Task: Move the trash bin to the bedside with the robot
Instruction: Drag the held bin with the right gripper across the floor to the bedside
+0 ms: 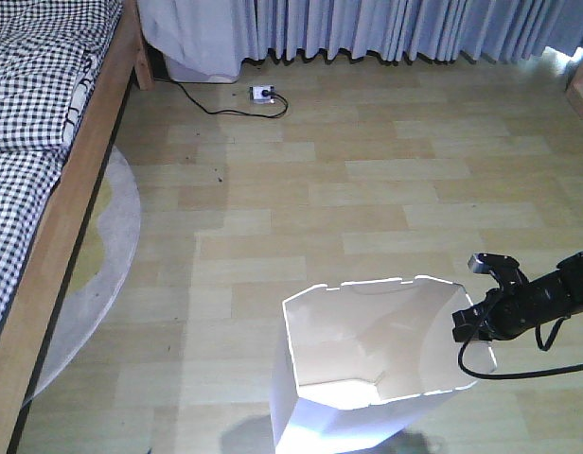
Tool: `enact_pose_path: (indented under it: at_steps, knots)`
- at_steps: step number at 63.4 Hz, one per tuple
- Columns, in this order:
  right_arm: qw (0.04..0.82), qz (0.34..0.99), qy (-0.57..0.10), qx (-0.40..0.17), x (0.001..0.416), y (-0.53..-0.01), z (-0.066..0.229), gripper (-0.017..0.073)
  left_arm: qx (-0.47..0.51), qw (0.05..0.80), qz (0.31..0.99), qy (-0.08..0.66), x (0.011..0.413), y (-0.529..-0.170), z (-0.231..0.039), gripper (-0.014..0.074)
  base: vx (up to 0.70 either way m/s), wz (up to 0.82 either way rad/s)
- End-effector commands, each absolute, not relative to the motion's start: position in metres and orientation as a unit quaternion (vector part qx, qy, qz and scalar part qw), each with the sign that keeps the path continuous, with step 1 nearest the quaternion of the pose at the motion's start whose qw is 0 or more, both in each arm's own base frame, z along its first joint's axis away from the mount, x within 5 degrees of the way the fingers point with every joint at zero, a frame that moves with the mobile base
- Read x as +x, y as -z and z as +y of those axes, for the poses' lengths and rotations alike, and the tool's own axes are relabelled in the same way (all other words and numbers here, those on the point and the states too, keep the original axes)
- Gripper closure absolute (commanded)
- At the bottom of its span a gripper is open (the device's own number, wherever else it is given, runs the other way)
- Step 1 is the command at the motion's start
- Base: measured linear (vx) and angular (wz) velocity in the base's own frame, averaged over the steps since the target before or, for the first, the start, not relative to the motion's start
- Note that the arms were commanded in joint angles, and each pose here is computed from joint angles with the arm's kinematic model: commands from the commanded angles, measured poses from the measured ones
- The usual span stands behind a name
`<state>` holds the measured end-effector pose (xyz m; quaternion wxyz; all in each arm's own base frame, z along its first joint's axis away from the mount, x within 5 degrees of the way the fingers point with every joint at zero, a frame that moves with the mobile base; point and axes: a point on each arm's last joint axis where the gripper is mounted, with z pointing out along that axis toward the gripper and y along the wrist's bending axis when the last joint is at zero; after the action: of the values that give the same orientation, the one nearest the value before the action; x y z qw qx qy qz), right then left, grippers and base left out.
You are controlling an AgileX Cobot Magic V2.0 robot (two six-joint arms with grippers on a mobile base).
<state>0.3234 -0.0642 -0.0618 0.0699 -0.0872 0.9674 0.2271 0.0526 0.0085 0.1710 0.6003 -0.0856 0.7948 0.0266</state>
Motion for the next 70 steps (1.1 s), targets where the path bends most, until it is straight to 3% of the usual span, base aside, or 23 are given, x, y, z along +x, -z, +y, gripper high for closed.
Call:
enact_pose_path:
  at_steps: [1, 70]
  knots:
    - [0.099, 0.942, -0.309, -0.083, 0.3354, 0.0265, -0.0544, 0.0564, -0.084, 0.631, 0.771, -0.024, 0.0535, -0.1764, 0.0082, 0.06, 0.31, 0.0]
    - [0.099, 0.942, -0.309, -0.083, 0.3354, 0.0265, -0.0544, 0.0564, -0.084, 0.631, 0.771, -0.024, 0.0535, -0.1764, 0.0082, 0.06, 0.33, 0.02]
